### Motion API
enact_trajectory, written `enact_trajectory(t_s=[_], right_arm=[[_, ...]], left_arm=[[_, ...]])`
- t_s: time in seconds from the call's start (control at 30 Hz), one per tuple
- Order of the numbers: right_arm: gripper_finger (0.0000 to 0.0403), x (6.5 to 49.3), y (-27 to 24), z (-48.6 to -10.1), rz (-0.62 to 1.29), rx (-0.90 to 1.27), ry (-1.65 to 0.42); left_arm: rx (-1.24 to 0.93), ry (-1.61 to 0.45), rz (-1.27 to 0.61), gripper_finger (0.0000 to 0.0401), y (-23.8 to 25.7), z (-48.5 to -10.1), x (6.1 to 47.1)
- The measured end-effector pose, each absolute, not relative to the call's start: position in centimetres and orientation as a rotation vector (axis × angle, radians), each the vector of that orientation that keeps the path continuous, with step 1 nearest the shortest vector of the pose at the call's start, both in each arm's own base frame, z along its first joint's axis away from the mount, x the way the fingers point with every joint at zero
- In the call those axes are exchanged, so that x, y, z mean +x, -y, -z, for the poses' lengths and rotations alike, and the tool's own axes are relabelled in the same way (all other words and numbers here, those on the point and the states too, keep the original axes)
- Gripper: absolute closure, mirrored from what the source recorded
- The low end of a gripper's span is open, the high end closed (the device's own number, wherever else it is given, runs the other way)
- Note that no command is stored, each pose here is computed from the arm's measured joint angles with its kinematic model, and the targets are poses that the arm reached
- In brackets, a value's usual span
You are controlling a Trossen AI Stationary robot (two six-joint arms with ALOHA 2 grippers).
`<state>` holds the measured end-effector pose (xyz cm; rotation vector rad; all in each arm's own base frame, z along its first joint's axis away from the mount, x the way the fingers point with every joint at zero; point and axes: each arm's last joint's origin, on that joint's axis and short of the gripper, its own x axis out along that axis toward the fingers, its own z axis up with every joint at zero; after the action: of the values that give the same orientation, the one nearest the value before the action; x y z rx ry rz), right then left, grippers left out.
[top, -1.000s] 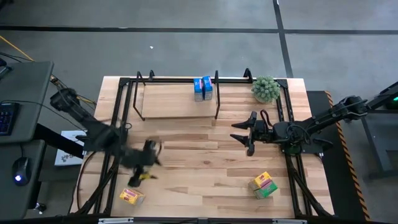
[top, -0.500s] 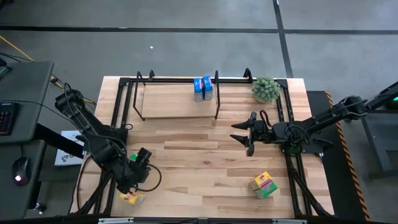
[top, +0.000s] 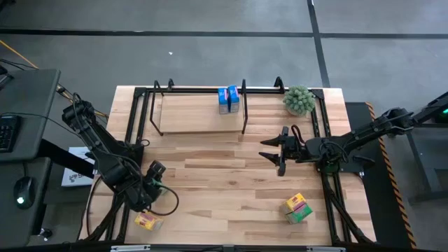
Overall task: Stack cereal on shelf
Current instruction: Put the top green cereal box on the shelf
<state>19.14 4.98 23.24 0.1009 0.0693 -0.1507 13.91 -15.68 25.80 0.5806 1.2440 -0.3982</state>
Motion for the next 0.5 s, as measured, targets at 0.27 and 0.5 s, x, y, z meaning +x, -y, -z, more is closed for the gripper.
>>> enact_trajectory(t_s=[0.27, 0.5], right_arm=[[0.0203, 19.1, -5.0, -23.2, 0.15, 0.101, -0.069], [0.0203, 19.1, -5.0, -23.2, 0.15, 0.101, -0.069]], left_arm=[[0.565, -1.285, 0.414, 0.0155, 15.5, -25.2, 13.7], [0.626, -1.266, 0.385, 0.0155, 15.3, -24.8, 13.7]])
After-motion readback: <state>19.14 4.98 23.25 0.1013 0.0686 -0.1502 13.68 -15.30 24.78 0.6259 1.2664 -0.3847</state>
